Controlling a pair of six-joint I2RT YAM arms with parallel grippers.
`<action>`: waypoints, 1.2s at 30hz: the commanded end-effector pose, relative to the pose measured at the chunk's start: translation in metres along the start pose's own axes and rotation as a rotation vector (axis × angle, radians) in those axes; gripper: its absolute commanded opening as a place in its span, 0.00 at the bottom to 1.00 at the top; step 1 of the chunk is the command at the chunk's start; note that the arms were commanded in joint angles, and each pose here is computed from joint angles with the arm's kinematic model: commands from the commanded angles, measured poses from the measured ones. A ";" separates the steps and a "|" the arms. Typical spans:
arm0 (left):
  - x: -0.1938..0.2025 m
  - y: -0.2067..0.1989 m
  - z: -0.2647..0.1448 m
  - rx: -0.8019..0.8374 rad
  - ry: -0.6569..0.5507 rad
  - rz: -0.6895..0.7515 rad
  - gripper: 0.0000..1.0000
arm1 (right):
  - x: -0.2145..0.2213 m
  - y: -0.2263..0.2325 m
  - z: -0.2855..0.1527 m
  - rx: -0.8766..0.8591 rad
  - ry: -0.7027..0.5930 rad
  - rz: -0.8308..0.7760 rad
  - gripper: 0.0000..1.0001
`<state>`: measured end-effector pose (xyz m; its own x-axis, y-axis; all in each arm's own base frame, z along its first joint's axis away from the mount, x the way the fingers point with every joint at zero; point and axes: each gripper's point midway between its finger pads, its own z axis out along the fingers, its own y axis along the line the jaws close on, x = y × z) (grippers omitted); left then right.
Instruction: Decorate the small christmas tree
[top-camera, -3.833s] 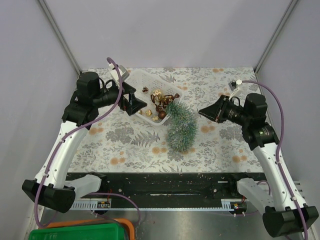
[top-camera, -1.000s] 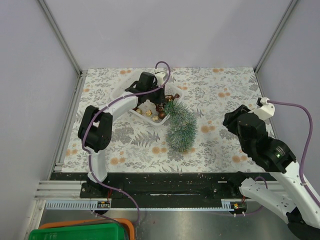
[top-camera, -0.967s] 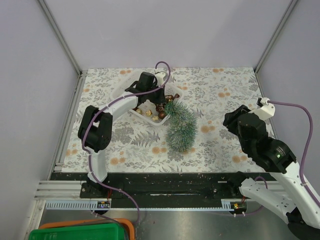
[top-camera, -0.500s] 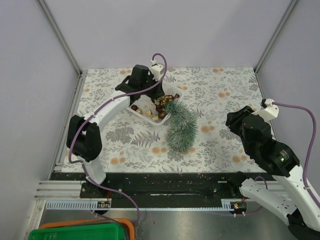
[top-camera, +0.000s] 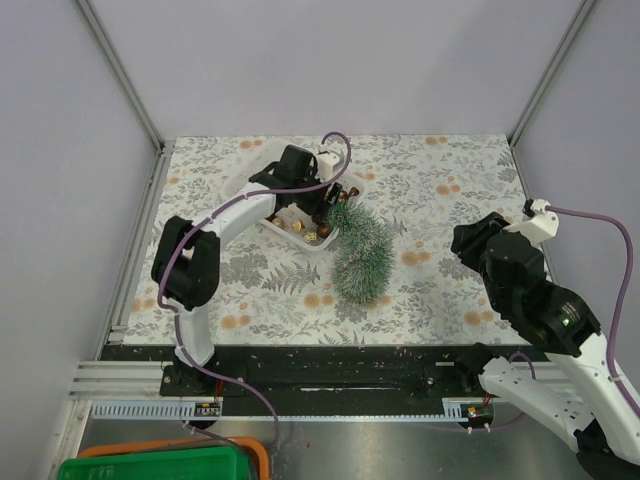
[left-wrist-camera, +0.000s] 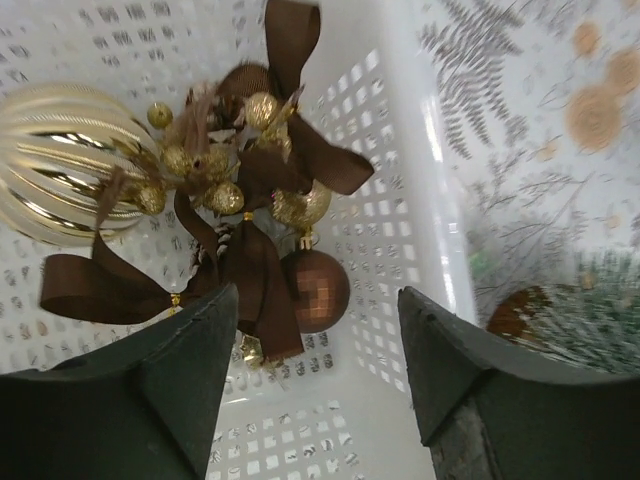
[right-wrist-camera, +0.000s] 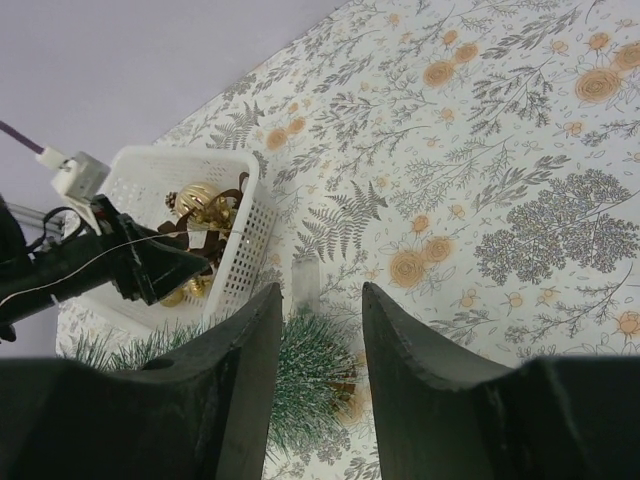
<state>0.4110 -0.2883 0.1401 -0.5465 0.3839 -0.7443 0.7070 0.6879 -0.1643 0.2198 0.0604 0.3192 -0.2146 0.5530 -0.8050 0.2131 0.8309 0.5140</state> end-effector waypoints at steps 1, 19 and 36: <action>-0.003 0.015 0.008 -0.061 0.010 0.059 0.66 | -0.001 0.009 0.006 -0.013 -0.017 -0.002 0.47; -0.001 0.007 -0.011 -0.041 0.022 0.087 0.00 | 0.078 0.033 0.066 -0.143 0.053 -0.087 0.60; -0.064 -0.065 -0.139 0.129 -0.147 0.116 0.00 | 0.058 0.009 0.061 -0.076 -0.070 -0.057 0.00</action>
<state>0.3562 -0.2711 0.2373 -0.4628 0.3890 -0.7965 0.7766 0.6111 -0.1528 0.2827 0.1229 0.2373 -0.2507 0.4474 -0.8585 0.0811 0.8934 0.4419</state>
